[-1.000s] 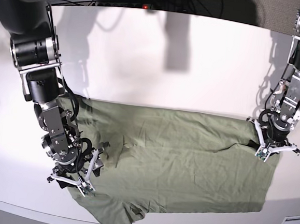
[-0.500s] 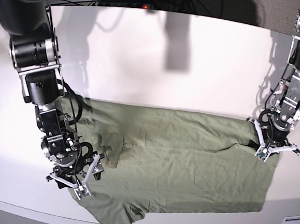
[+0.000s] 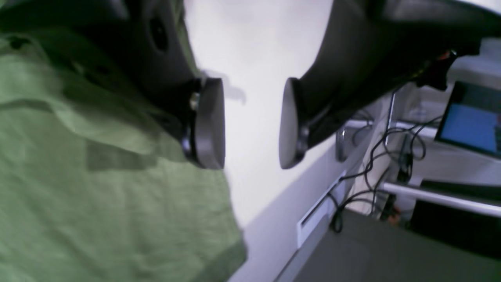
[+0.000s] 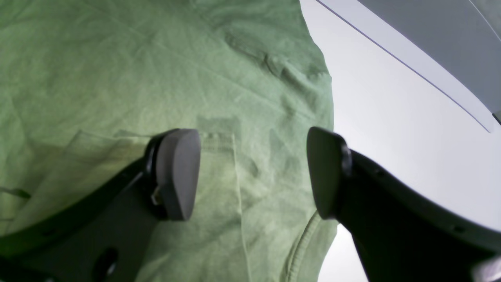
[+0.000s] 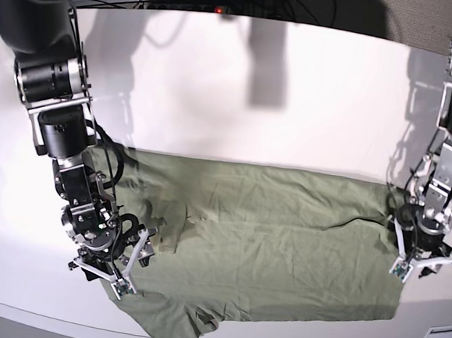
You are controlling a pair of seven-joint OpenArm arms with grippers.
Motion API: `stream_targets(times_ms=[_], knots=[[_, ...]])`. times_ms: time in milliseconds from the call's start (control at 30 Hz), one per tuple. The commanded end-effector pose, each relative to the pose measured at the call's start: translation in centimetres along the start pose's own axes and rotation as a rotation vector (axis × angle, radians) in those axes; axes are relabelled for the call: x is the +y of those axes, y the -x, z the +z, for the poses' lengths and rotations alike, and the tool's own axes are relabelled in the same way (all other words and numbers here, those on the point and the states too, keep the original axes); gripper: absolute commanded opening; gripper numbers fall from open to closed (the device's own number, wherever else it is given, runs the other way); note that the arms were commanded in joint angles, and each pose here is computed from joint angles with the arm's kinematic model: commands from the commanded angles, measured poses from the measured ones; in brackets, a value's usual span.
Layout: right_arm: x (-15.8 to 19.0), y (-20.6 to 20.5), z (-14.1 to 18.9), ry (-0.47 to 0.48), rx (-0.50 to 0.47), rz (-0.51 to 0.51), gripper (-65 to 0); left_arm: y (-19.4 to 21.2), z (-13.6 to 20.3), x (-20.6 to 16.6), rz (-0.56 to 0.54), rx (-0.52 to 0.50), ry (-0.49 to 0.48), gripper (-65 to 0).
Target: Fold the T-shirt properly
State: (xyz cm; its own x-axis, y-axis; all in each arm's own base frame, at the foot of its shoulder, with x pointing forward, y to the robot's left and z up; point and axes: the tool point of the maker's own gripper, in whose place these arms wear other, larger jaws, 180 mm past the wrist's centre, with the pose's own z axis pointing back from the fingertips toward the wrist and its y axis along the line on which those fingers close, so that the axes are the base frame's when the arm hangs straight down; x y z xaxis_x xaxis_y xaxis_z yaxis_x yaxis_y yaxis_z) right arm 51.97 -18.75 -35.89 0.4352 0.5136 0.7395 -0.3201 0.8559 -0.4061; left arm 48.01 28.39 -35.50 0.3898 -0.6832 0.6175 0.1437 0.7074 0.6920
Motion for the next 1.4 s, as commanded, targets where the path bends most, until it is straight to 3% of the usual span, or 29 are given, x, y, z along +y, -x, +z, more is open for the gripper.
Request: stream_targets(times_ms=[0,133,267,333,567,800,1000,1167,1367], knots=[[-2.0,-2.9,0.2,0.041,-0.07,-0.005,-22.6,-1.3,-0.4,2.7,0.024,-0.014,-0.056,-43.1],[-2.0,-2.7,0.2,0.04,-0.066,-0.005,-22.6,0.9,-0.4,1.8,0.3,0.144,-0.002,-43.4],[-1.4,-1.7,0.2,0.031,-0.05,-0.006,-22.6,0.1,0.7,-2.1,0.439,0.158,0.194,-43.5],[-1.2,-1.4,0.2,0.028,-0.045,-0.006,-22.6,-0.5,1.6,-3.5,0.443,0.15,0.257,-43.5],[-1.1,-0.7,0.2,0.025,-0.027,-0.006,-22.6,2.4,3.3,-6.0,0.396,0.185,0.285,-43.5],[-0.8,-0.7,0.2,0.01,-0.026,-0.056,-22.6,3.7,3.5,-5.2,0.378,0.194,0.259,-43.5],[1.4,-0.8,0.8,-0.091,0.012,-0.091,-23.5,4.6,3.2,-3.1,0.343,0.21,0.176,-43.5],[3.0,-2.2,1.8,-0.111,-0.045,-0.068,-23.5,3.8,3.2,-3.0,0.496,0.191,0.198,-43.5],[3.6,-2.1,2.2,-0.119,-0.053,-0.061,-23.5,4.0,3.5,-4.2,0.485,0.221,0.248,-43.5]])
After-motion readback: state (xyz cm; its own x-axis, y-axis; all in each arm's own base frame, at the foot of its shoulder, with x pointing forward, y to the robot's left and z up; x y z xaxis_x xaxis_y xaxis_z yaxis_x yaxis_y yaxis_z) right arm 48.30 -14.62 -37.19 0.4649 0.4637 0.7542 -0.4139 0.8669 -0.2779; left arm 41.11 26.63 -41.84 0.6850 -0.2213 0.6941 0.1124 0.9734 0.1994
